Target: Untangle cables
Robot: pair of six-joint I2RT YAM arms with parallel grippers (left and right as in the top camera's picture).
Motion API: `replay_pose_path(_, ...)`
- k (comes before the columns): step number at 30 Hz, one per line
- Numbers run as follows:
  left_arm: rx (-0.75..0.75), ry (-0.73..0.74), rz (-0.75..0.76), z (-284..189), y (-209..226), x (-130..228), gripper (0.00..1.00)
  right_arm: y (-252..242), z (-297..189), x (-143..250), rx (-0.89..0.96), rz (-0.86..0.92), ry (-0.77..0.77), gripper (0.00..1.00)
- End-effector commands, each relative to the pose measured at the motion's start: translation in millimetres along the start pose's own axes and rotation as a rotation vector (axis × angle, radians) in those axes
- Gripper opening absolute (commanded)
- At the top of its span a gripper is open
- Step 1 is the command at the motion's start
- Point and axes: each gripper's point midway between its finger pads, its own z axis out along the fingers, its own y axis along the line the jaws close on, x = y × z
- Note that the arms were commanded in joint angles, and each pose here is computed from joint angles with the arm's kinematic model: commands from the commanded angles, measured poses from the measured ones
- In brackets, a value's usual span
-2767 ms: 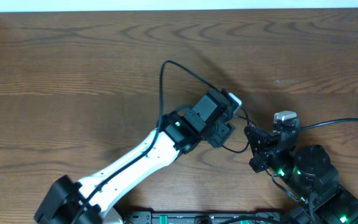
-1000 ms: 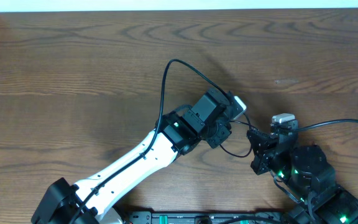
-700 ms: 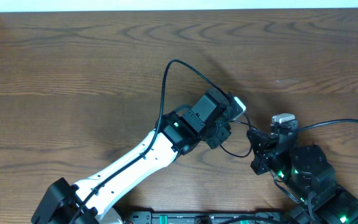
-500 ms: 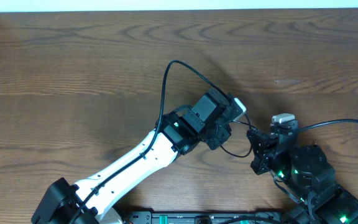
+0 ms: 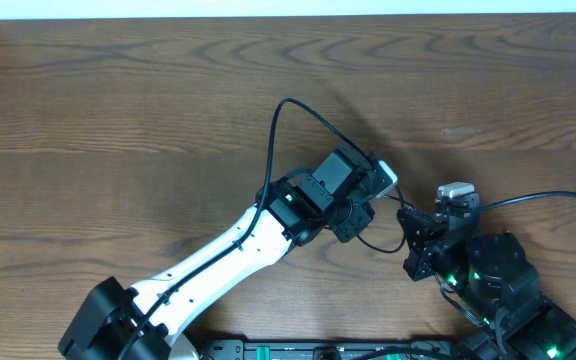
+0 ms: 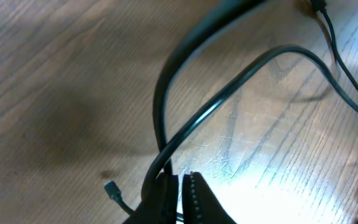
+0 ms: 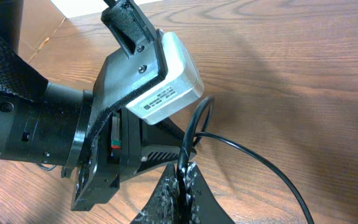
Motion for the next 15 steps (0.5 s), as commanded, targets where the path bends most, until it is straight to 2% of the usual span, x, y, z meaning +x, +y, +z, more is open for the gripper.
replay_pose_path(1,0.016,0.017,0.002,5,-2,4,0.07,-1,-1,-2,0.008,-0.016,-0.011,0.01)
replay_pose_path(6,0.016,0.018,0.001,5,-2,5,0.07,-2,-2,-3,0.017,-0.016,-0.016,0.01)
replay_pose_path(15,0.017,0.047,-0.005,4,-2,12,0.07,-25,-6,-16,0.153,0.004,-0.088,0.01)
